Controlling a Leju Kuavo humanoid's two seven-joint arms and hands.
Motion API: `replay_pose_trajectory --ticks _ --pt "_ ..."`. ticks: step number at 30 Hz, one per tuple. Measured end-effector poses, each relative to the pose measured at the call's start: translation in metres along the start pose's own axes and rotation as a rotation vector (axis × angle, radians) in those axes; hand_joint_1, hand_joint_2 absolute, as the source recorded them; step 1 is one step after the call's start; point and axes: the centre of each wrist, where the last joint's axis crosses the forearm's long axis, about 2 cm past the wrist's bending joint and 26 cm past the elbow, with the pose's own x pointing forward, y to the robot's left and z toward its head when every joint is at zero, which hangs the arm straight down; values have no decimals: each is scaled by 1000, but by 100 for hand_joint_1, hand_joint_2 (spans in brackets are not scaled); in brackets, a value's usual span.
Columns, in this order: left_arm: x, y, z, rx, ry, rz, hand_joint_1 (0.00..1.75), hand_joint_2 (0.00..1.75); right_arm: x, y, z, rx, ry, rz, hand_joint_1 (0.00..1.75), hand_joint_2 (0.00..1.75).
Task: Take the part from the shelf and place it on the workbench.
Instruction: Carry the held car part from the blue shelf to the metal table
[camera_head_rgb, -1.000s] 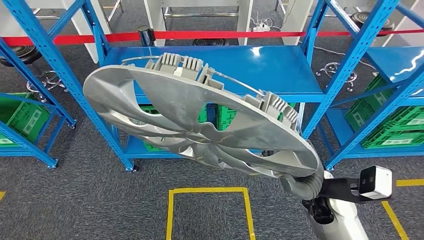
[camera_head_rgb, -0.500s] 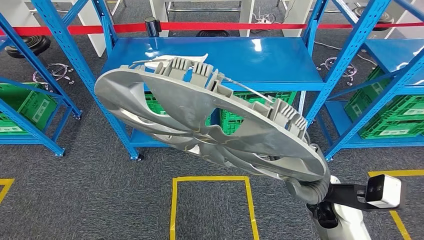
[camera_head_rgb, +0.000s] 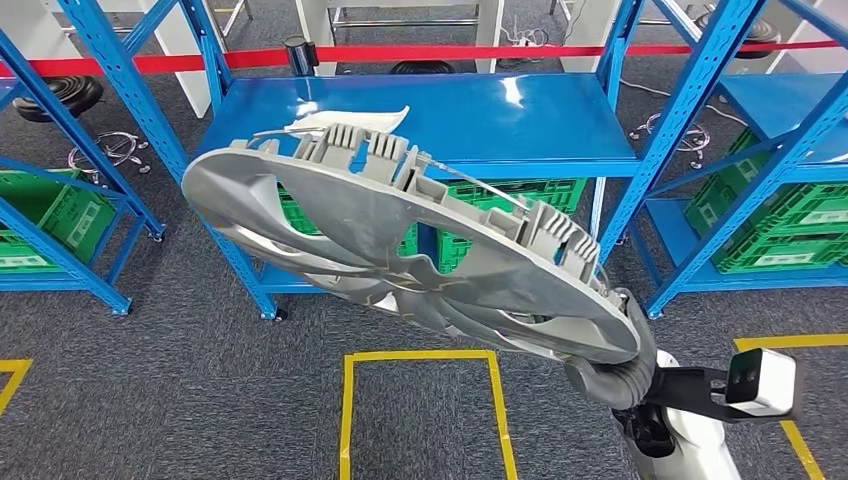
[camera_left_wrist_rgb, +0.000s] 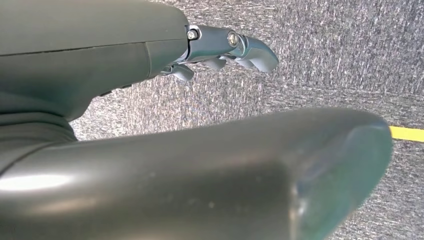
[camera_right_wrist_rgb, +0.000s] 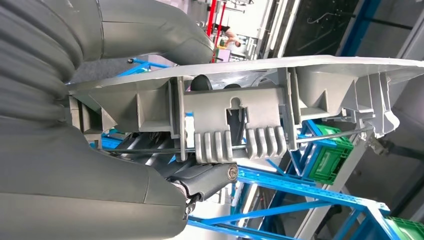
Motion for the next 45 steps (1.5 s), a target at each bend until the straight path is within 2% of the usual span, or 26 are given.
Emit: replay_pose_trajectory --ticks 20,45 --pt "-2 -8 1 -8 17 10 0 0 14 -2 1 3 -31 51 175 175" --pt "-1 -10 0 -8 24 23 0 0 20 -9 3 20 -13 113 175 175"
